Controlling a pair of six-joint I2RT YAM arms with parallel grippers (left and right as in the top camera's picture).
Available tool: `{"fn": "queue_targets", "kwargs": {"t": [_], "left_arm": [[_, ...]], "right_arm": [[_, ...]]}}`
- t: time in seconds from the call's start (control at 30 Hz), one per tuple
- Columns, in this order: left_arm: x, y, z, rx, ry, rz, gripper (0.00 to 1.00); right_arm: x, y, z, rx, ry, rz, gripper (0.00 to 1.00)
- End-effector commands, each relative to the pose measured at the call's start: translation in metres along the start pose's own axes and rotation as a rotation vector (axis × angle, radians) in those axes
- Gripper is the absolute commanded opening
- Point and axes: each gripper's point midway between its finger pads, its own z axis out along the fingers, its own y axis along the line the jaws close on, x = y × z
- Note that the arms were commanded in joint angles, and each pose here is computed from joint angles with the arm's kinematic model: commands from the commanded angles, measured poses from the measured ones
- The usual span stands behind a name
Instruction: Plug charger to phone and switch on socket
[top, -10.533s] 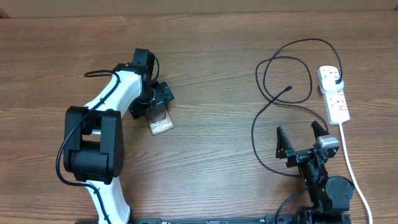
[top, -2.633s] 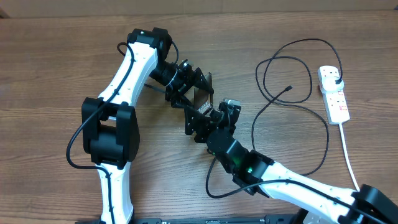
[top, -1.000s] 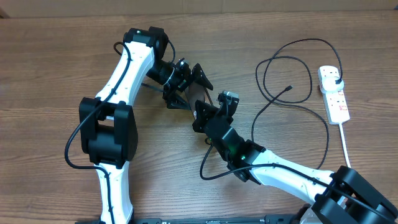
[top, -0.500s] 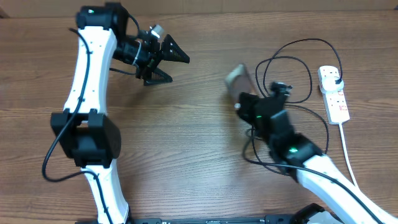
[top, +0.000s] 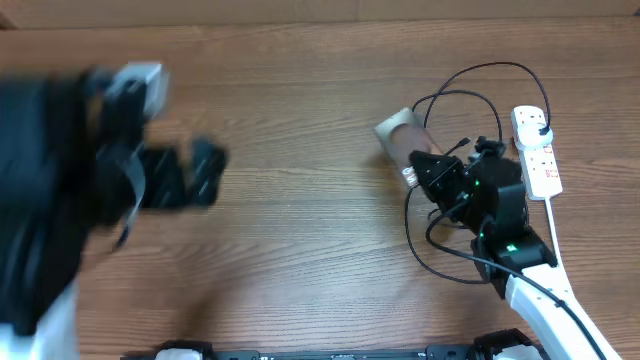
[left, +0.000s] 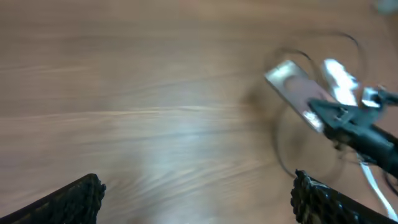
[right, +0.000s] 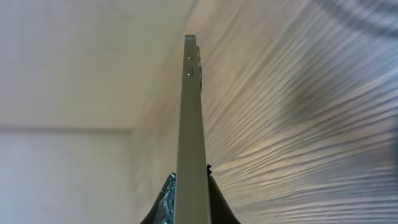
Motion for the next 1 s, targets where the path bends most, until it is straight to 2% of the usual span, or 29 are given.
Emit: {"fn": "queue_targets", "kwargs": {"t": [0.0, 0.1, 0.17, 0.3, 0.43, 0.53, 0.83, 0.97], "left_arm": [[0.018, 0.035, 0.032, -0.100, -0.019, -0.139, 1.00], [0.029, 0.023, 0.077, 0.059, -0.034, -0.229, 1.00], [0.036, 0.006, 0.112, 0.227, -0.010, -0.306, 1.00], [0.049, -0.033, 0.174, 0.621, 0.108, -0.503, 1.00], [0.060, -0.049, 0.217, 0.810, 0.250, -0.685, 1.00], [0.067, -0.060, 0.237, 0.864, 0.346, -0.756, 1.00], [0.095, -0.089, 0.272, 0.825, 0.556, -0.913, 1.00], [0.097, -0.091, 0.274, 0.807, 0.588, -0.970, 0.94]], "right_arm": [[0.020, 0.025, -0.006, -0.143, 0.111, 0.038, 0.04], [0.023, 0.027, -0.007, -0.154, 0.132, 0.054, 0.04], [0.027, 0.029, -0.008, -0.166, 0.161, 0.068, 0.04], [0.032, 0.030, -0.007, -0.158, 0.182, 0.151, 0.04], [0.041, 0.025, 0.002, -0.112, 0.198, 0.329, 0.04], [0.053, 0.032, 0.012, -0.122, 0.215, 0.381, 0.04], [0.092, 0.050, 0.042, -0.169, 0.259, 0.470, 0.04], [0.100, 0.066, 0.046, -0.241, 0.259, 0.446, 0.04]]}}
